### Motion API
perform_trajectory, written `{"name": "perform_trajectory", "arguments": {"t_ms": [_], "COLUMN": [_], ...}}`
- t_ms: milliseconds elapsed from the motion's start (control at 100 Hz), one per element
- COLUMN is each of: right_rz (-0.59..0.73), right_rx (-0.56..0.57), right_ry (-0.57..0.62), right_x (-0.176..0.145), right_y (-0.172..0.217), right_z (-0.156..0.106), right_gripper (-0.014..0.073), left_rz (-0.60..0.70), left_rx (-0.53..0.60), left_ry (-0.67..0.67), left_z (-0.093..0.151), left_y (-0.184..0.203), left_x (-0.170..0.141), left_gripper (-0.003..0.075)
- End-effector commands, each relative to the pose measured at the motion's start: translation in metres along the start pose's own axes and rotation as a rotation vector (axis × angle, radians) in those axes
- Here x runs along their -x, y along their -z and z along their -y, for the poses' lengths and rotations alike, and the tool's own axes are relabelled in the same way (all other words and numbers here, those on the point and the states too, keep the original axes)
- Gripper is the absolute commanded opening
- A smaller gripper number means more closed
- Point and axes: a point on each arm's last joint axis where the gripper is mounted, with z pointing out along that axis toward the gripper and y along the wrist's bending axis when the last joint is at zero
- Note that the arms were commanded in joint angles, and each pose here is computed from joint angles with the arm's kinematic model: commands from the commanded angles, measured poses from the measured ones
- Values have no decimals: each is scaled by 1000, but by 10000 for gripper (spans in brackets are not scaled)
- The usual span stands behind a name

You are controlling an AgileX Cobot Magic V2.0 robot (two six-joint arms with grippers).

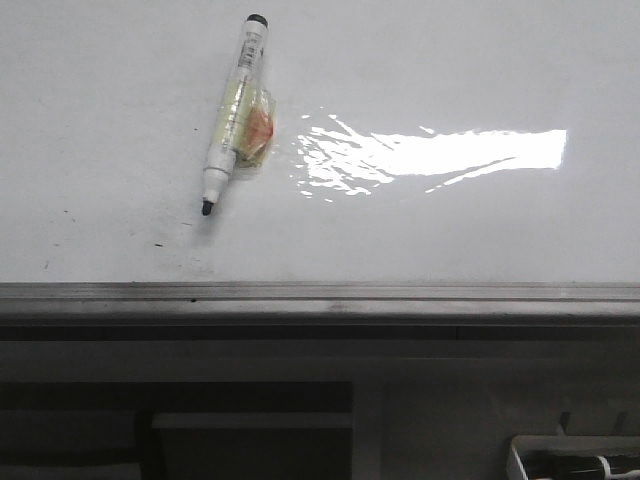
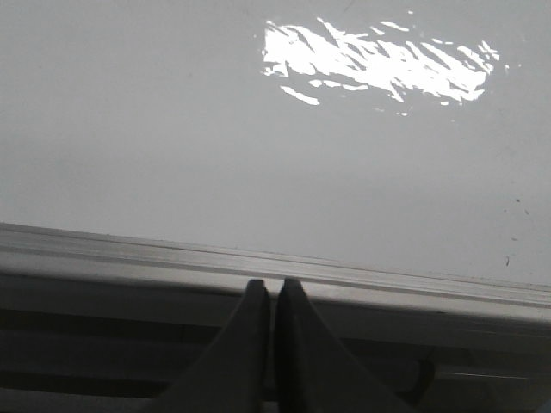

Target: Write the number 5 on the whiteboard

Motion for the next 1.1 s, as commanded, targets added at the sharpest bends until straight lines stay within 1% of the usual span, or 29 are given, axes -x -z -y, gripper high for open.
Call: {"name": "perform_trajectory", "arguments": {"t_ms": [0,760,900,950,1030,1090], "right_rz": [71,71,92,120,212,288], "right_rx": [9,9,15,21,46,66], "right_ry": [17,17,17,17,3,-7], "right_x": [0,0,2,5,13,20], "right_y": [-1,-1,0,0,1,3], "right_z": [-1,-1,-2,-3,-5,-6], "right_gripper": [-41,-41,-41,-41,-41,-41], "left_rz": [79,79,91,105,124,147], "left_rx": [-24,-24,-29,-49,-106,-120], "left_ry": [4,4,8,68,258,302], "left_z": [1,1,1,3,7,7], "left_y": [0,0,0,1,1,2], "left_x": [2,2,3,4,7,9], "left_gripper": [-20,-20,-20,-20,-20,-20]}}
